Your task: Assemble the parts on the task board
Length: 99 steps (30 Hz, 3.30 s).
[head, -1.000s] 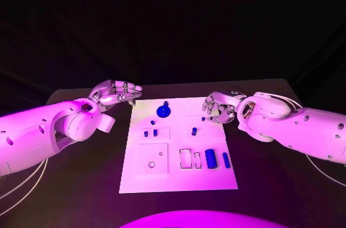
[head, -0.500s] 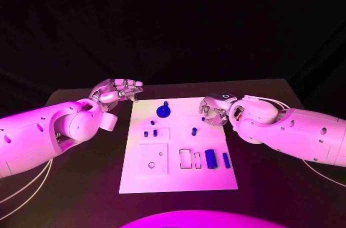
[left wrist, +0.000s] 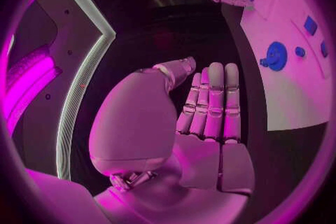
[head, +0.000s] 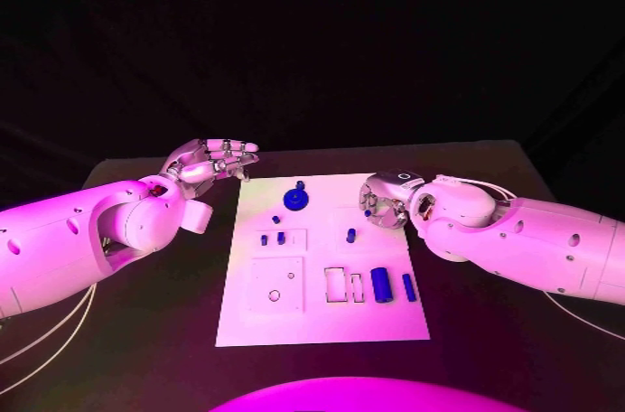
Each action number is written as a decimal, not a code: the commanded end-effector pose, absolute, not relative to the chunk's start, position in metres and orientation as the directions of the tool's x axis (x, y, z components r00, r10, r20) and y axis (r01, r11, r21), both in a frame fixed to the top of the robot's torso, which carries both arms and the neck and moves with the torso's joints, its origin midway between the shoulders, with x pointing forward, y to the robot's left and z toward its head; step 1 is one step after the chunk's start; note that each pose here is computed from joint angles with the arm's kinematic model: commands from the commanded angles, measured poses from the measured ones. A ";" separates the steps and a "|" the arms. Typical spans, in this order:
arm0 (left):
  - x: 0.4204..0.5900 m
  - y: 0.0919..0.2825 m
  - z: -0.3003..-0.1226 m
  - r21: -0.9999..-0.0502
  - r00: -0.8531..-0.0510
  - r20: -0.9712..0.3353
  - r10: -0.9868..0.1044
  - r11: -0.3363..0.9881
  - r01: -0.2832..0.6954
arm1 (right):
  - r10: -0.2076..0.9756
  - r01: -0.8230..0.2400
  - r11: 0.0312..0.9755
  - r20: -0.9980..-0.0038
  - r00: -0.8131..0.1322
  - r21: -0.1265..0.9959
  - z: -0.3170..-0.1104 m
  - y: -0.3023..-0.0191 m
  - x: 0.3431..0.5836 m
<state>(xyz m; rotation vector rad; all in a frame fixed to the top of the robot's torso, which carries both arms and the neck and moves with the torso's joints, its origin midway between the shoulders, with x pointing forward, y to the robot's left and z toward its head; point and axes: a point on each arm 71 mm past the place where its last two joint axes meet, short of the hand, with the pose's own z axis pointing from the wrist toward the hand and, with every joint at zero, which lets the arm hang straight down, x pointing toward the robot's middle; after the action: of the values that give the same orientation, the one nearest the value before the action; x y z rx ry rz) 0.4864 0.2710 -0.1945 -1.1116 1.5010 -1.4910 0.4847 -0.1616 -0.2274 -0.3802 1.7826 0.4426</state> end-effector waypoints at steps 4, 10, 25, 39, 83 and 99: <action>0.486 0.269 -0.193 -0.996 -0.368 0.081 -0.926 -0.059 -0.071 | -0.068 -0.479 0.873 -0.953 -0.297 0.087 -0.246 -0.158 0.480; 0.485 0.270 -0.193 -0.996 -0.368 0.074 -0.927 -0.052 -0.070 | -0.062 -0.475 0.875 -0.951 -0.302 0.094 -0.253 -0.155 0.478; 0.485 0.269 -0.193 -0.997 -0.374 0.060 -0.925 -0.037 -0.068 | -0.072 -0.466 0.884 -0.970 -0.230 0.045 -0.252 -0.154 0.477; 0.485 0.269 -0.193 -0.997 -0.374 0.056 -0.926 -0.033 -0.068 | 0.014 -0.473 0.878 -0.991 -0.130 0.074 -0.239 -0.157 0.475; 0.485 0.265 -0.193 -0.997 -0.385 0.054 -0.921 -0.032 -0.064 | 0.291 -0.684 0.662 -0.946 -0.141 0.306 -0.197 -0.087 0.403; 0.483 0.259 -0.188 -0.999 -0.349 0.050 -0.936 -0.048 -0.014 | 0.286 -0.705 0.614 -0.932 -0.222 0.356 -0.244 -0.048 0.381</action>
<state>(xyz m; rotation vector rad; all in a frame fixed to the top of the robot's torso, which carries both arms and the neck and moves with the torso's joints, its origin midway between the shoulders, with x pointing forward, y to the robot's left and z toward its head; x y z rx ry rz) 0.4823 0.2602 -0.1913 -1.0731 1.4932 -1.4985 0.3814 -0.0493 -0.2436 -0.3442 1.5670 0.9467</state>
